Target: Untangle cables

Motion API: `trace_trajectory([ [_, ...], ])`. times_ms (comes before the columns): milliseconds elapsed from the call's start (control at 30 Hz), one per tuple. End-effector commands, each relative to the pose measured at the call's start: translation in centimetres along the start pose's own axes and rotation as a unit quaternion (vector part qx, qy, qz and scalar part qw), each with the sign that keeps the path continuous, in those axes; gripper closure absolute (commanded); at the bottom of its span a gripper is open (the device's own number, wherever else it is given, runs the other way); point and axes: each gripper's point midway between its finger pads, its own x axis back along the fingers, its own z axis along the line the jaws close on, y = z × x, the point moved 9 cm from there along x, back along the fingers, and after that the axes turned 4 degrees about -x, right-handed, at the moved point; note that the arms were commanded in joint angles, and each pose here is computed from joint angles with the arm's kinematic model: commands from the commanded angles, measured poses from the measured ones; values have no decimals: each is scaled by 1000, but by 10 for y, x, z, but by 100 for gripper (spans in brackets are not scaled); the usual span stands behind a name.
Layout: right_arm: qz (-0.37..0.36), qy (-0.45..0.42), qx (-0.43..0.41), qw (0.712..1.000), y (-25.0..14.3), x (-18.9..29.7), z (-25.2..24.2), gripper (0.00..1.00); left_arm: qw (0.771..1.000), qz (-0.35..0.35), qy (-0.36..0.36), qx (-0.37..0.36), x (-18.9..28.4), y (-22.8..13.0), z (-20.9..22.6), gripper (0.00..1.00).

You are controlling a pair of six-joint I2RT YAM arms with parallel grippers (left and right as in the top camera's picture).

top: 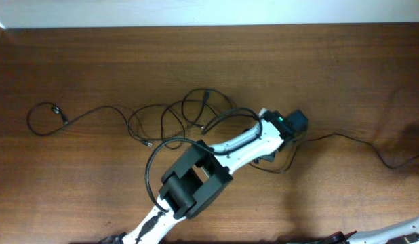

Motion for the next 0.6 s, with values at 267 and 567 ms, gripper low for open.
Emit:
trace_trajectory([
  [267, 14, 1, 21, 1000, 9, 1, 2, 23, 999, 15, 14, -45, -5, -14, -11, 9],
  [567, -13, 111, 52, 992, 70, 94, 47, 14, 999, -40, -6, 13, 57, 4, 33, 1],
])
